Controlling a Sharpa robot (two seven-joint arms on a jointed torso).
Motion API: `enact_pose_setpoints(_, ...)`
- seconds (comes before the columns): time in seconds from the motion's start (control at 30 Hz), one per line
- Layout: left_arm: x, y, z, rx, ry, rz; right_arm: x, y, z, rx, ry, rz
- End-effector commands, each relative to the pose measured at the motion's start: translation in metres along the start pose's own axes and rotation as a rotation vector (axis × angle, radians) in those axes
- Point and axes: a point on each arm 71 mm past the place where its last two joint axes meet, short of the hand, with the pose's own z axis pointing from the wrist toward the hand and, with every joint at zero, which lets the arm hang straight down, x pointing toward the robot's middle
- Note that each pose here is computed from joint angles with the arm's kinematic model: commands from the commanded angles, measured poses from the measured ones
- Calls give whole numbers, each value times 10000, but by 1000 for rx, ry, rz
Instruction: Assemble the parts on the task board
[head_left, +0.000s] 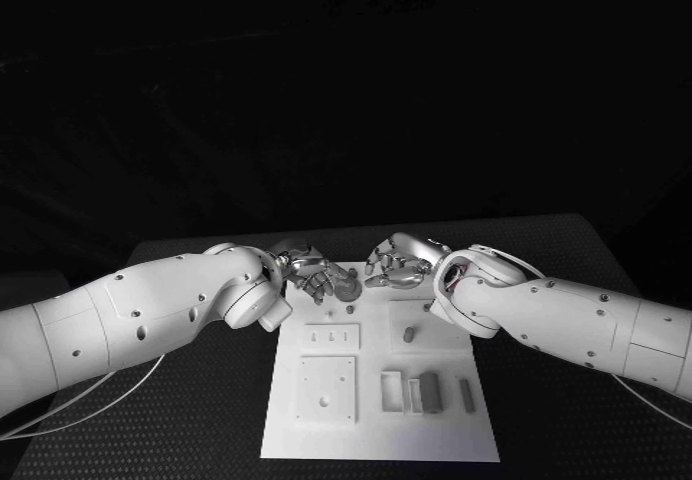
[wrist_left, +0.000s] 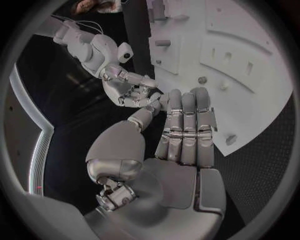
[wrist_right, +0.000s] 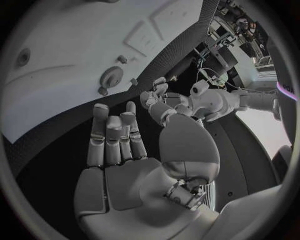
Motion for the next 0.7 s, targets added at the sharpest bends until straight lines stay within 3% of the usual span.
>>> enact_pose_setpoints(0.03,33,51,-17,-16,19,46,-40,-46,-17,-10,-29,31)
enact_pose_setpoints(0.13,27,62,-24,-17,-5,82,-83,-125,-33,4,-48,41)
enact_pose_setpoints(0.37,36,142,-79,-48,-121,246,-196,-295,-65,40,-97,66)
enact_pose_setpoints(0.47,84,219,-117,-76,-147,289,-314,-342,-50,48,-137,84)
enact_pose_setpoints(0.7,217,269,-148,-101,-168,356,-498,-389,0,61,-191,105)
